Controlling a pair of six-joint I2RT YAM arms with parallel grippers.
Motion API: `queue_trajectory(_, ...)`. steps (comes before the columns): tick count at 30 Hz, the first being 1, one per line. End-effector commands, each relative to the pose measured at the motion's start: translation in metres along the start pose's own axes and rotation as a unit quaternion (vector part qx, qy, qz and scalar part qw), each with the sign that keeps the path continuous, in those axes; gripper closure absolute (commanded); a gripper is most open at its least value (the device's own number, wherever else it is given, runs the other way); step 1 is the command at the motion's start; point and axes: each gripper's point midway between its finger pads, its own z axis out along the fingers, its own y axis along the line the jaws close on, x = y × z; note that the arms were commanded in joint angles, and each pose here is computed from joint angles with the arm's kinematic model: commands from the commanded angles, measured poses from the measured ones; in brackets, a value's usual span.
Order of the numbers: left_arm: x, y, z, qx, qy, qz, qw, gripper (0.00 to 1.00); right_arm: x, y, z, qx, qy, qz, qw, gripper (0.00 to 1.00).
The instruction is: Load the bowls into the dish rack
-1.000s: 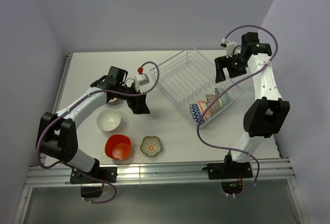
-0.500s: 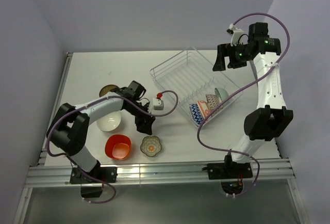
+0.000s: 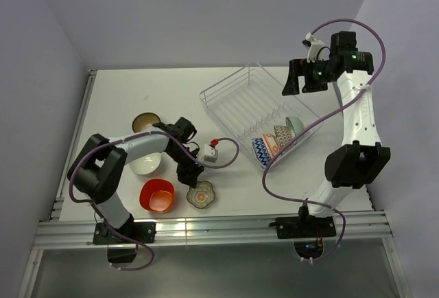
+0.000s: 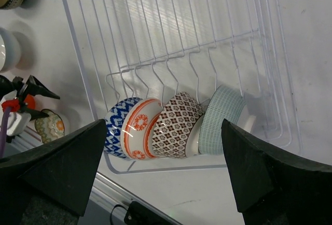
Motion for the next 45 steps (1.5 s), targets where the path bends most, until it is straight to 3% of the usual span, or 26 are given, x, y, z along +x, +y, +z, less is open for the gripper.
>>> queue_trajectory(1, 0.000, -0.002, 0.003, 0.011, 0.001, 0.024, 1.000, 0.43, -0.001, 0.010, -0.014, -0.003, -0.020, 0.003, 1.000, 0.02)
queue_trajectory(8, 0.003, -0.005, 0.012, 0.034, 0.013, 0.011, 0.999, 0.63, 0.014, 0.016, -0.008, -0.020, -0.009, 0.024, 0.999, 0.02)
queue_trajectory(11, -0.003, 0.000, 0.013, 0.020, 0.007, 0.018, 1.000, 0.84, 0.023, 0.022, -0.007, -0.032, -0.007, 0.030, 0.999, 0.03)
queue_trajectory(12, -0.008, 0.005, 0.013, 0.009, -0.002, 0.024, 1.000, 0.96, 0.030, 0.029, -0.007, -0.048, -0.006, 0.034, 0.998, 0.03)
queue_trajectory(13, -0.015, 0.008, 0.010, -0.004, -0.012, 0.020, 1.000, 1.00, 0.033, 0.032, -0.006, -0.056, -0.004, 0.037, 0.998, 0.03)
queue_trajectory(18, -0.061, 0.021, -0.013, -0.053, -0.084, 0.004, 0.995, 1.00, 0.044, 0.049, -0.008, -0.097, -0.009, 0.043, 0.994, 0.04)
queue_trajectory(20, -0.095, 0.037, -0.038, -0.093, -0.145, 0.012, 0.985, 1.00, 0.042, 0.059, -0.011, -0.123, -0.015, 0.043, 0.991, 0.07)
queue_trajectory(21, -0.111, 0.038, -0.050, -0.102, -0.177, -0.021, 0.979, 1.00, 0.041, 0.065, -0.014, -0.131, -0.023, 0.046, 0.990, 0.08)
queue_trajectory(23, -0.147, 0.061, -0.085, -0.149, -0.250, -0.024, 0.956, 1.00, 0.032, 0.077, -0.018, -0.155, -0.063, 0.054, 0.984, 0.08)
queue_trajectory(24, -0.160, 0.063, -0.098, -0.154, -0.282, -0.066, 0.945, 1.00, 0.028, 0.079, -0.019, -0.160, -0.078, 0.060, 0.982, 0.08)
queue_trajectory(26, -0.197, 0.073, -0.139, -0.190, -0.353, -0.057, 0.915, 1.00, 0.015, 0.090, -0.021, -0.174, -0.102, 0.065, 0.977, 0.08)
queue_trajectory(30, -0.248, 0.072, -0.189, -0.187, -0.445, -0.093, 0.871, 1.00, -0.011, 0.117, -0.032, -0.208, -0.128, 0.062, 0.968, 0.08)
queue_trajectory(34, -0.277, 0.079, -0.217, -0.156, -0.496, -0.129, 0.844, 1.00, -0.036, 0.143, -0.049, -0.230, -0.171, 0.044, 0.957, 0.07)
queue_trajectory(37, -0.288, 0.083, -0.232, -0.145, -0.529, -0.145, 0.823, 1.00, -0.038, 0.165, -0.051, -0.251, -0.168, 0.036, 0.953, 0.07)
queue_trajectory(45, -0.297, 0.082, -0.226, -0.090, -0.549, -0.164, 0.815, 1.00, -0.040, 0.187, -0.045, -0.274, -0.164, 0.020, 0.947, 0.07)
